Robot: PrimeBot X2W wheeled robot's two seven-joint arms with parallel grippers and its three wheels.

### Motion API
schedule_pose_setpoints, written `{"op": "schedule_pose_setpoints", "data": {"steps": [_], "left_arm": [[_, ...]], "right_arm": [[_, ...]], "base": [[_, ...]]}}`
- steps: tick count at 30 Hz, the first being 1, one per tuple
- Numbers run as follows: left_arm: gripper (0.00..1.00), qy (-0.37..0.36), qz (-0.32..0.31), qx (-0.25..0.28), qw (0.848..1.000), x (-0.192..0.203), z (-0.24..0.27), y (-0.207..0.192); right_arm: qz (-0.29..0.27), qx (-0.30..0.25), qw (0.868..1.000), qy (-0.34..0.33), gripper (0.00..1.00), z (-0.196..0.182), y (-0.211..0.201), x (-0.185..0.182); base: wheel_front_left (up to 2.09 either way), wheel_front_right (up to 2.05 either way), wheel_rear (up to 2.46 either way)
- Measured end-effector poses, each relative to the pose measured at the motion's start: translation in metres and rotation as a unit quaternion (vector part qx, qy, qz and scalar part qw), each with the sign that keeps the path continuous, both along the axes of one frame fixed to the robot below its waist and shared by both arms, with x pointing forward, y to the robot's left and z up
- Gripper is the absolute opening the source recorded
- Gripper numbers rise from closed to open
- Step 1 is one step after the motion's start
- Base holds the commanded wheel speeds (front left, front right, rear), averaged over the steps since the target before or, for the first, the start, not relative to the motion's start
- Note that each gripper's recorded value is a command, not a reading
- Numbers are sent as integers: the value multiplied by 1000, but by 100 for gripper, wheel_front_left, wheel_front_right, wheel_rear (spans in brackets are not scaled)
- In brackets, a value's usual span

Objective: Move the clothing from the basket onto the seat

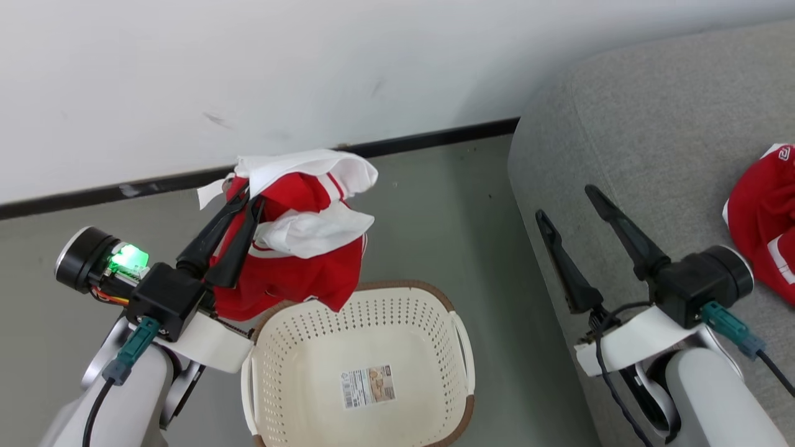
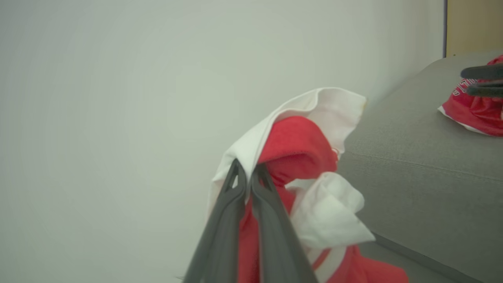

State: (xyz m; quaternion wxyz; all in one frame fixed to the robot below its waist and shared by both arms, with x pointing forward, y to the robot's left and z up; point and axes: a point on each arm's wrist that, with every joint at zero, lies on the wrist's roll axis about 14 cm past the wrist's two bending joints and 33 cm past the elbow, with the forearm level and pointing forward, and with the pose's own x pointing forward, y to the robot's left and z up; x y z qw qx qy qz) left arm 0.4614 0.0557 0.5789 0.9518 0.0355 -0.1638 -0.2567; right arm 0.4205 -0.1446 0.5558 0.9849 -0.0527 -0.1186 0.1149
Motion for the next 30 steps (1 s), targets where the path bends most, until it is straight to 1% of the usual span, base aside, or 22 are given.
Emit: {"op": "schedule_pose_setpoints", "data": {"steps": [6,9,16,20,22,26,30], "left_arm": [[0,-15,-1,4,1000,-17,16,4],[0,-25,-4,11,1000,-26,24,5],[0,-59,-26,19,998,-50,54,-3],[0,-72,-37,23,996,-63,66,-8],[0,-78,-41,25,996,-69,72,-11],[0,-81,-54,19,995,-81,81,-17],[0,-81,-57,19,995,-89,87,-19]], "right_arm": [[18,3,1000,0,100,3,10,-16],[43,0,999,-1,100,5,25,-26],[117,-34,992,-14,100,11,62,-48],[164,-54,985,-15,100,8,88,-63],[185,-66,980,-25,100,13,99,-67],[220,-92,970,-51,100,23,120,-75],[256,-122,957,-55,100,18,139,-86]], "base": [[0,0,0],[0,0,0],[0,0,0],[0,0,0],[0,0,0],[0,0,0],[0,0,0]]}}
